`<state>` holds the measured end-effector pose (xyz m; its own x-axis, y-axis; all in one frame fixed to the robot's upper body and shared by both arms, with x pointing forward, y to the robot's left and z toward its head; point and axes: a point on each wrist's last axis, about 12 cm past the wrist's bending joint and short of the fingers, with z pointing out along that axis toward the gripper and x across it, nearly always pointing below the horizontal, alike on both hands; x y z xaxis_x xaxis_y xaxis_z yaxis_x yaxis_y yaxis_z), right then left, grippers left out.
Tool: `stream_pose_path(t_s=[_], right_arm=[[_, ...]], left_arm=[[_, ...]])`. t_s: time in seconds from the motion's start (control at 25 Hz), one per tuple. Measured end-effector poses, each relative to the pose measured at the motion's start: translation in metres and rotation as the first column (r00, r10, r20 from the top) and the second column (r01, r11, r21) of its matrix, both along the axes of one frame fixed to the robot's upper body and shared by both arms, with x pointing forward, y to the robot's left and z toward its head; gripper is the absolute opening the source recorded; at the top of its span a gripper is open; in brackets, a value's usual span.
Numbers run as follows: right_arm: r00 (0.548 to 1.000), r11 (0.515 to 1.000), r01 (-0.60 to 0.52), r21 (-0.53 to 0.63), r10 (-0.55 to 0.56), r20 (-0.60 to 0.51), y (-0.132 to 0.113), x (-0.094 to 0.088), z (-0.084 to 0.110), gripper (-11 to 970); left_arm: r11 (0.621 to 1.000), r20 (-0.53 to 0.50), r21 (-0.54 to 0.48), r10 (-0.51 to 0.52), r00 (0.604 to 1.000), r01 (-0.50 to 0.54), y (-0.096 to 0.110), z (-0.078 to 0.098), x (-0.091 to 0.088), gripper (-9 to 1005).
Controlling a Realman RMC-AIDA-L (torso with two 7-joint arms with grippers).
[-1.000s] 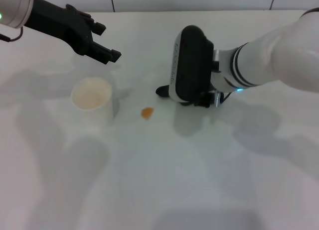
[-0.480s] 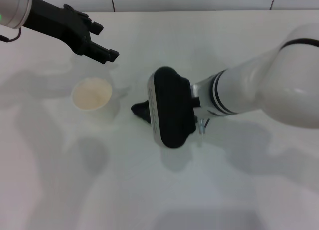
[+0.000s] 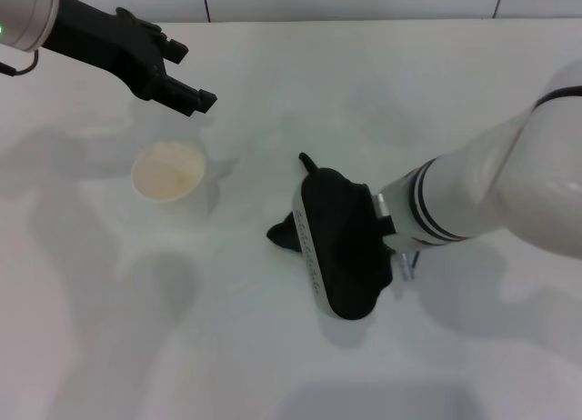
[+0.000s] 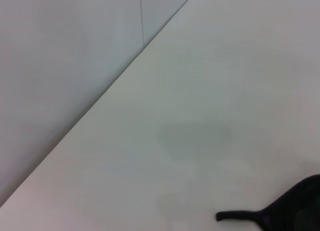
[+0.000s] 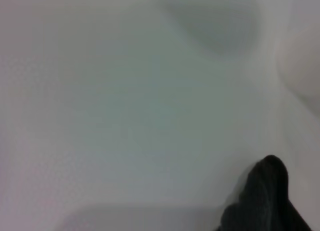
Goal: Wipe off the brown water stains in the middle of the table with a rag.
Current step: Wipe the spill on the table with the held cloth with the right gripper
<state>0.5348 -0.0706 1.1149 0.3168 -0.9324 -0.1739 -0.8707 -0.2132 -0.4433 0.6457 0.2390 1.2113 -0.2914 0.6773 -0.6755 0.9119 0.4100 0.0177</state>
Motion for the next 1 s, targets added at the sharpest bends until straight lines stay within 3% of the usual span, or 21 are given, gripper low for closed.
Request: stream_pose_path(t_s=[0.2,0.4,0.76,0.88,1.0], right_arm=[[0.999,0.999,-0.02,-0.036,0.022,0.047,-0.004,-0.006,-0.003,100],[0.993,1.0,-0.011,0.023,0.009,0.114,-0.002,0.004,-0.003,94],[0.968,0.972,0.23,0.044,-0.233,0.095,-0.038,0.053,-0.001,92],[0.952,0.954,0.292,0.064,-0.296,0.078,-0.047,0.061,0.001,92],[0.954,0.956,0.286,0.072,-0.291,0.07,-0.043,0.058,0.003,92]], left_arm=[[1.0,0.005,0.005,0.006,1.0,-0.006,0.0,0.0,0.001,863],[1.0,0.001,0.002,-0.001,1.0,0.001,-0.001,-0.001,0.001,863],[1.0,-0.002,0.001,-0.005,1.0,0.005,-0.003,-0.002,0.001,863],[1.0,-0.001,0.002,-0.003,1.0,0.003,-0.003,-0.002,0.001,863],[1.0,0.002,0.005,0.001,1.0,-0.001,-0.002,-0.002,0.002,863]])
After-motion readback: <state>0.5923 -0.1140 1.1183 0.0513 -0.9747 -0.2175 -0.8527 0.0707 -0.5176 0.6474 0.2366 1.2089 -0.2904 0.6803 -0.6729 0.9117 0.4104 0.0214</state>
